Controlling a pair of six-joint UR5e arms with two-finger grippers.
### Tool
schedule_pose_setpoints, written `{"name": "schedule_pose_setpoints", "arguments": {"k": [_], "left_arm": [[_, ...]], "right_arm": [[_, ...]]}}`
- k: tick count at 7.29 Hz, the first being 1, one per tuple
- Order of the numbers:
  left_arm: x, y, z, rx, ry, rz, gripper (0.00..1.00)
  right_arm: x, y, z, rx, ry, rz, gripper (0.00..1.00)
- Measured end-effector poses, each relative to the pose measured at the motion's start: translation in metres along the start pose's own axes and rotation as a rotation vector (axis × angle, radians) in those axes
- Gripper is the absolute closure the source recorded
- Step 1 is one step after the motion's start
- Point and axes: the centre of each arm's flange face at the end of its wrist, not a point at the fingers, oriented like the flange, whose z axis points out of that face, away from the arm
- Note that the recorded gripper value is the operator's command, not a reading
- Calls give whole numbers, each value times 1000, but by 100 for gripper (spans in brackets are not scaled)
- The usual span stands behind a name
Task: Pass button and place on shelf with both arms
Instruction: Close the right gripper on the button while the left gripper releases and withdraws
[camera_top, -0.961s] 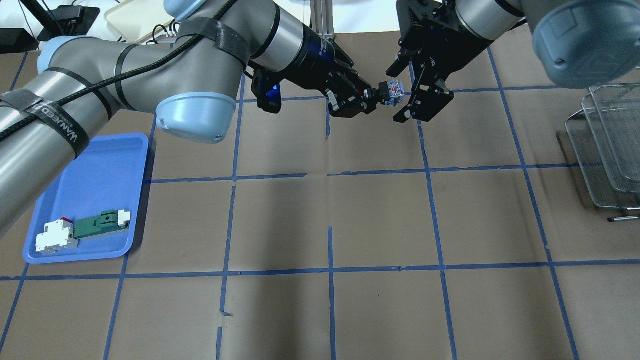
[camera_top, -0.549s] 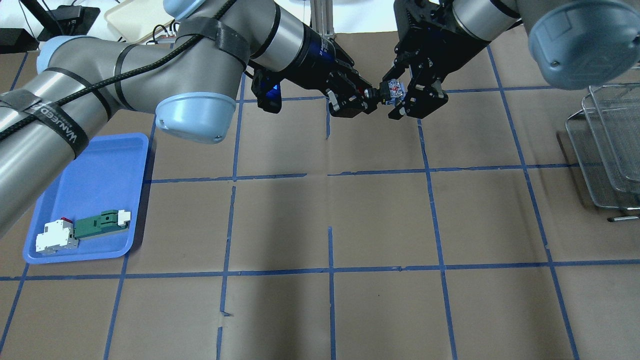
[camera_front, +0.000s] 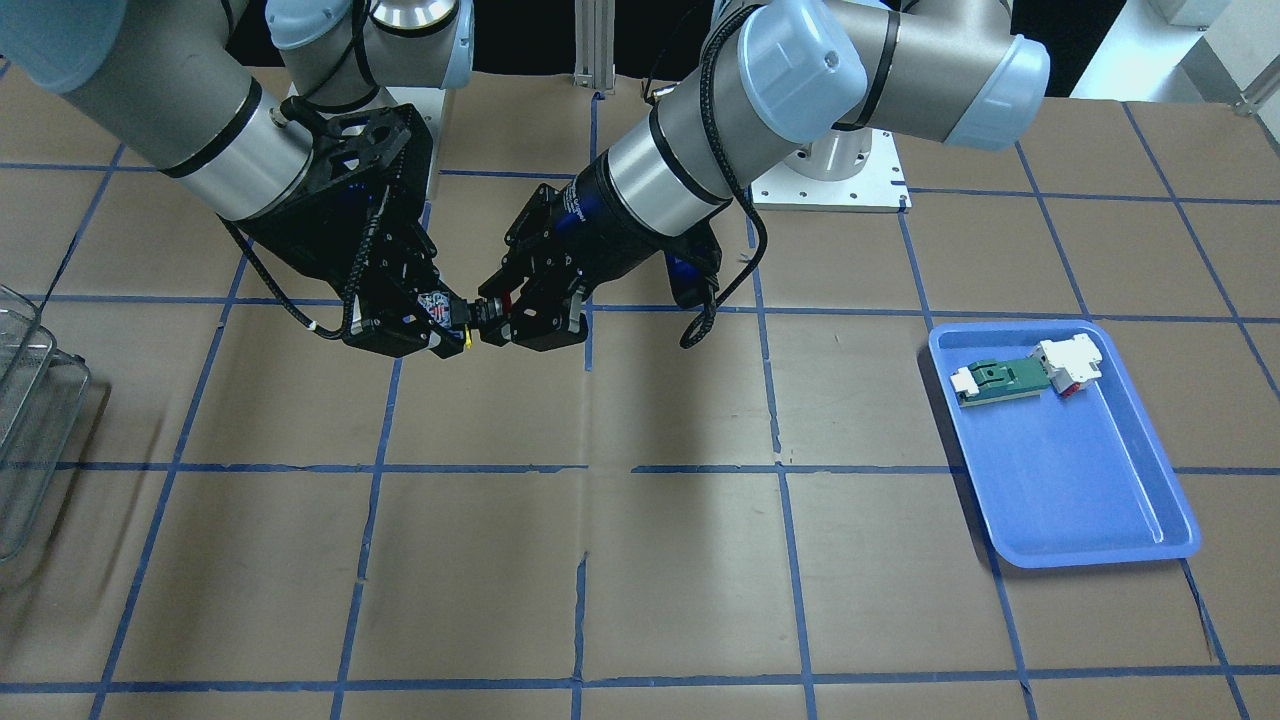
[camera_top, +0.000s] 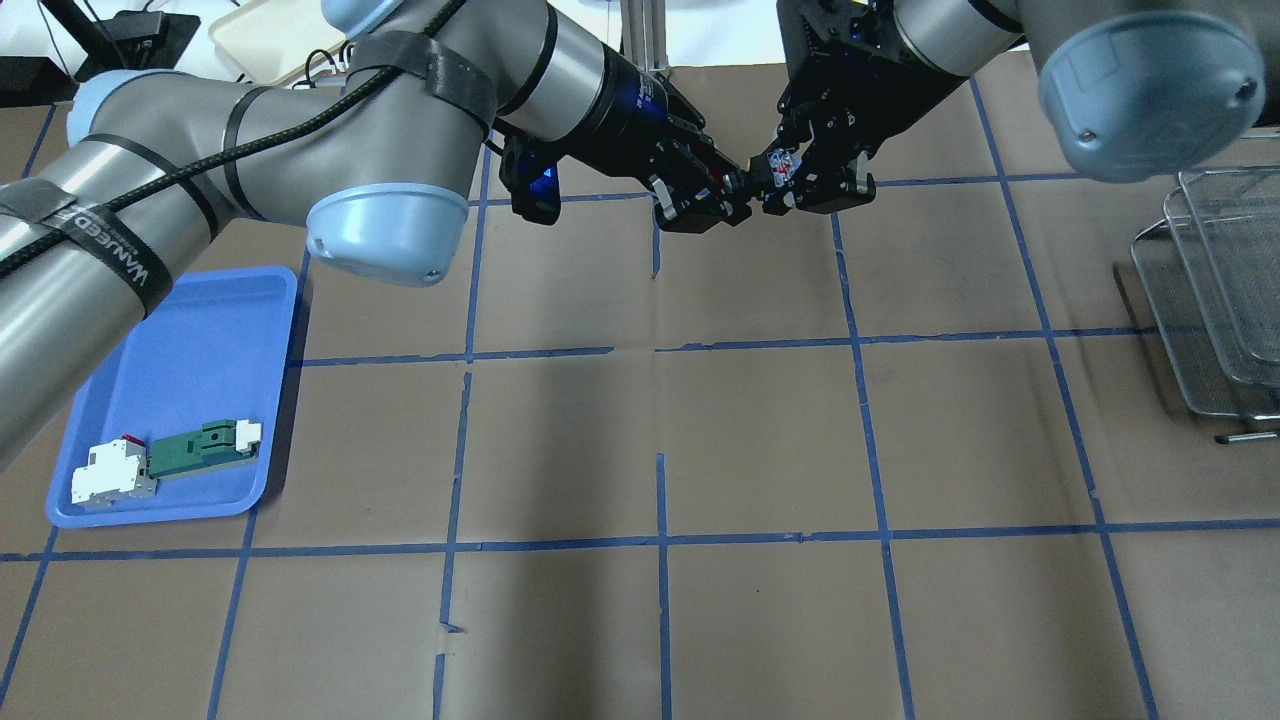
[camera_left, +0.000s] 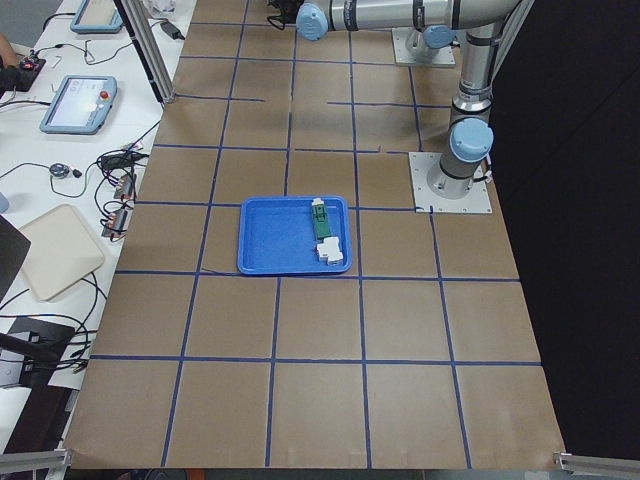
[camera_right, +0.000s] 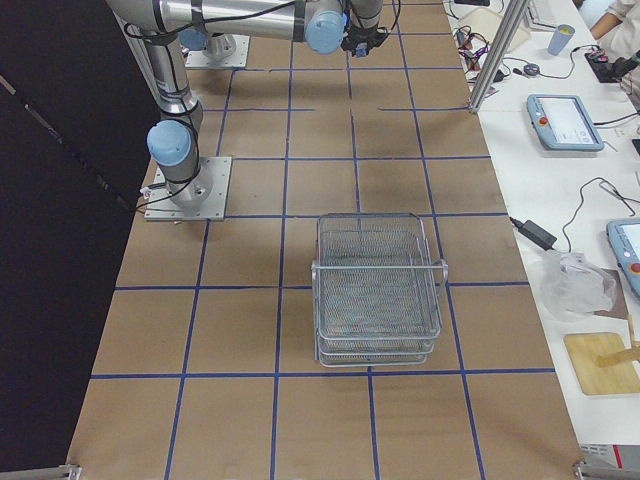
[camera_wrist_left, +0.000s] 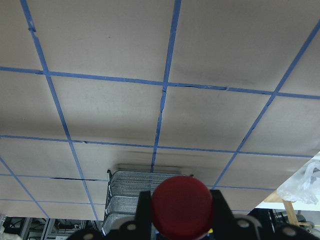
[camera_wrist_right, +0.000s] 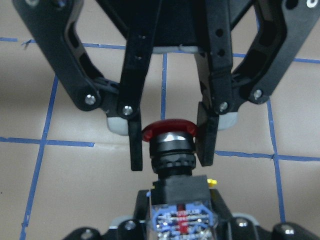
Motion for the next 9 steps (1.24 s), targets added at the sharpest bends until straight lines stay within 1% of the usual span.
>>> {"name": "schedule_pose_setpoints", "arguments": {"k": [3,5,6,7,8,9], "left_arm": [[-1,2,-2,1,4,-18,0],[-1,1,-9,-5,12,-14,0],[6,-7,-16,5,27,30,0],[21,-25,-29,29,53,101,0],[41,-51,-47,63,78,175,0],[55,-77,-64,110,82,248,0]], "right_arm": [[0,0,2,0,1,-2,84],[1,3,3,-1,-1,1,84],[3,9,3,-6,0,10,84],[7,21,1,-15,6,29,84],[11,41,-7,-21,18,62,84],[16,69,-19,-27,35,101,84]]}}
